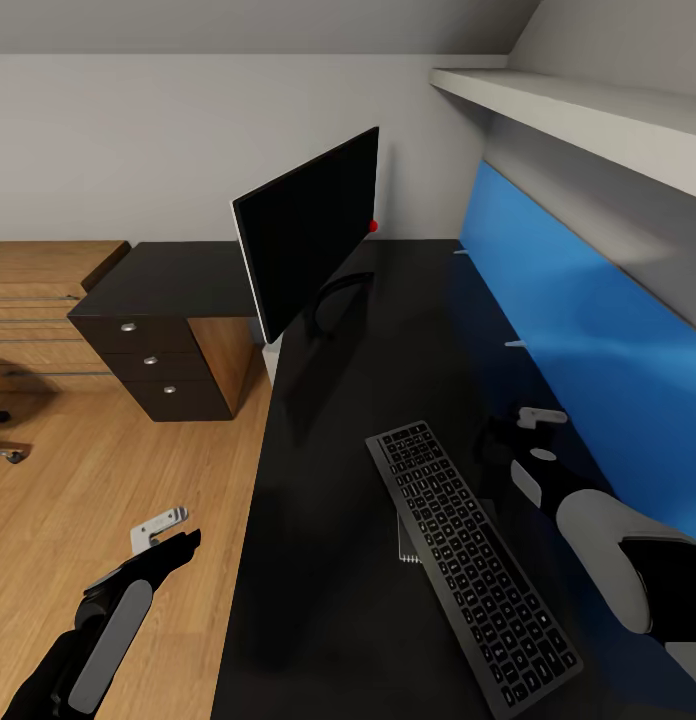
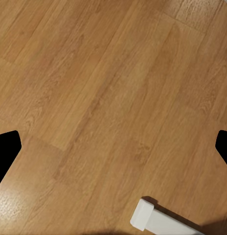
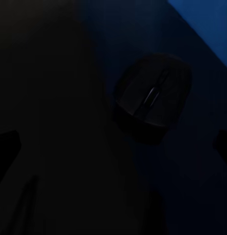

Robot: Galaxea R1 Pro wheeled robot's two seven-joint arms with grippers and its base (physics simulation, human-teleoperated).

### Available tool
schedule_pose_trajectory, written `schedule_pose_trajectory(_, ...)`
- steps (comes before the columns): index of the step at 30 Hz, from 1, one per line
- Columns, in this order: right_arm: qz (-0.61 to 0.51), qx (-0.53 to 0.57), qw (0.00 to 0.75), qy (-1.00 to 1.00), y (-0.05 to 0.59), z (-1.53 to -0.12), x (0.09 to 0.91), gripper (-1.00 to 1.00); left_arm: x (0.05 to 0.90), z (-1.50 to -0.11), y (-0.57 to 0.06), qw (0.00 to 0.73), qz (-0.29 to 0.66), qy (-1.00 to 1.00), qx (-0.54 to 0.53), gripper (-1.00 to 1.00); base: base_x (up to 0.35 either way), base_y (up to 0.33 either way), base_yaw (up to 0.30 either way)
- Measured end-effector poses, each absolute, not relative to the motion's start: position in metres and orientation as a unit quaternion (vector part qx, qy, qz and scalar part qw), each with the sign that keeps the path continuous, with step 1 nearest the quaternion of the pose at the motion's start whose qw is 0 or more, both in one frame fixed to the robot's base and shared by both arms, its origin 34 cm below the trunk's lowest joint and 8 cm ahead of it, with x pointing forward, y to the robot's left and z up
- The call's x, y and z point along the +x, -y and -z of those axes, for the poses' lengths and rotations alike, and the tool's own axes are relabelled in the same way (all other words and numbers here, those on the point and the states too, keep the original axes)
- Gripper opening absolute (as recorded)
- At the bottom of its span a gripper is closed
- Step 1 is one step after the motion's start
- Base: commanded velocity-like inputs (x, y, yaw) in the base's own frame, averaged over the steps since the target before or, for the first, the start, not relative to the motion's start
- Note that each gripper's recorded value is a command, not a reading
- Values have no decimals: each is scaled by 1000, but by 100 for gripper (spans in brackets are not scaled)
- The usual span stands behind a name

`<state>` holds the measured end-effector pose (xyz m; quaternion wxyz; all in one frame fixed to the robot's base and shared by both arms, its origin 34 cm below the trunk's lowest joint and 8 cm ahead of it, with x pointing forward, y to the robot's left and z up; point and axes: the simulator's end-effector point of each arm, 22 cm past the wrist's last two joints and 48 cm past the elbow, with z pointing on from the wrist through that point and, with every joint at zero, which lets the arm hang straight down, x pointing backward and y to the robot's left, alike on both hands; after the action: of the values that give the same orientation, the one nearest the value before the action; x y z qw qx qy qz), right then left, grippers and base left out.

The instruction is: In the bedroom, organize the workspace by keeping the computer under the desk, ensuring the monitor is on the desk, placing the keyboard on the desk next to the monitor, placing the mouse on the desk next to the keyboard, moving the folder from the swivel chair onto the desk next to the mouse, stacking the notebook on top of the folder with the pen on top of the notebook, and positioning the swivel chair next to the desk.

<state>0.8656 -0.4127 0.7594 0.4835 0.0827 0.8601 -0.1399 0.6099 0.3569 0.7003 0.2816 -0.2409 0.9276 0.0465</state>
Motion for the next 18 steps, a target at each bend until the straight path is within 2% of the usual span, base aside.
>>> schedule_pose_trajectory(18,151,92,491,-853,426,-769,869,100,610,-700,-358,282,-48,-928,-241,100,0,0,0)
